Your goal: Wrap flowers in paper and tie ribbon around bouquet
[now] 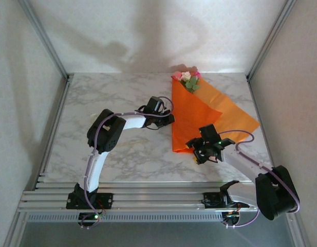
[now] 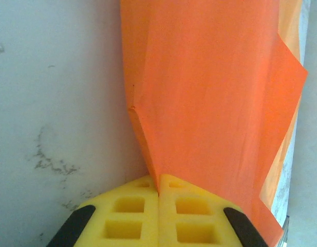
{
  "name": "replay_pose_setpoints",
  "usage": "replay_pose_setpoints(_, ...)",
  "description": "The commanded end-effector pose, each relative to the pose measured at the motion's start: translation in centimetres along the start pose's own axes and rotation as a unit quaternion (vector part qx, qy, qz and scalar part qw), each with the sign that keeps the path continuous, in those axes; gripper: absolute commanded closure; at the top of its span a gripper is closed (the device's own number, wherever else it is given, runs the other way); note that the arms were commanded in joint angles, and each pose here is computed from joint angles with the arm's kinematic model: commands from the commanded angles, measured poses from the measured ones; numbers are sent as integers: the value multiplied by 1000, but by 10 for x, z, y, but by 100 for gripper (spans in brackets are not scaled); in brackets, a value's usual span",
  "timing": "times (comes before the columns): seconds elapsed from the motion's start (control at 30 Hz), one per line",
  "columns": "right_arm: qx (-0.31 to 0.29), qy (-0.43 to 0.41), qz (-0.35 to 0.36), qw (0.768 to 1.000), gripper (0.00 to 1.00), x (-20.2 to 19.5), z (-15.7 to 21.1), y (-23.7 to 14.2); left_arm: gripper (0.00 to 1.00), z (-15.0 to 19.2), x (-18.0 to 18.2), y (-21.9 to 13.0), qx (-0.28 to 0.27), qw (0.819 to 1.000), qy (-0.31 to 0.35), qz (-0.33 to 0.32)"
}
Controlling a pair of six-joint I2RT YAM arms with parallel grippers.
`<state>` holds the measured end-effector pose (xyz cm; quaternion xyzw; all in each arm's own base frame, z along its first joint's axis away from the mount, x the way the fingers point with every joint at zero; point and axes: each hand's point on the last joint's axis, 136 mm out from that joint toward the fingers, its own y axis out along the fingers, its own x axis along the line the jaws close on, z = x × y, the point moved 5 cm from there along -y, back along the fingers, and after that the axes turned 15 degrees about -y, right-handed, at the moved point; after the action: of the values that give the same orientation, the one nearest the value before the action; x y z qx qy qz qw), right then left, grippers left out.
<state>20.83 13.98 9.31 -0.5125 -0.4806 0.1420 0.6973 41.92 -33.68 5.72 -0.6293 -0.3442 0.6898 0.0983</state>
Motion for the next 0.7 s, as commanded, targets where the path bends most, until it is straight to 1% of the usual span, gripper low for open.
replay_pose_setpoints(0.0,-14,34,-41,999,36,24,-11,6,100,-1,-14,-13,-3,1000,11,8)
replay_pose_setpoints(0.1,-16,56,-26,998,38,12,-12,15,100,-2,-14,-13,-2,1000,12,6)
replay_pose_setpoints(0.27,-21,74,8,997,47,-2,-16,17,100,-1,-15,-15,-3,1000,12,6)
replay_pose_setpoints(0.3,-16,77,24,997,51,-8,-16,18,100,-1,-15,-16,-4,1000,12,6)
replay_pose_setpoints(0.37,-3,86,59,995,62,-20,-15,21,100,-1,-15,-16,-6,1000,12,4)
replay_pose_setpoints(0.4,4,87,73,993,65,-25,-15,22,93,-2,-15,-17,-7,1000,13,3)
replay_pose_setpoints(0.47,14,88,91,992,72,-32,-14,25,75,-3,-14,-15,-9,1000,12,0)
replay_pose_setpoints(0.5,19,88,97,991,75,-35,-14,27,70,-5,-14,-14,-11,1000,13,-1)
replay_pose_setpoints(0.57,22,85,105,991,79,-37,-14,28,65,-10,-15,-11,-14,1000,15,-2)
replay_pose_setpoints(0.67,27,76,118,990,85,-39,-15,27,65,-23,-17,-2,-19,1000,17,0)
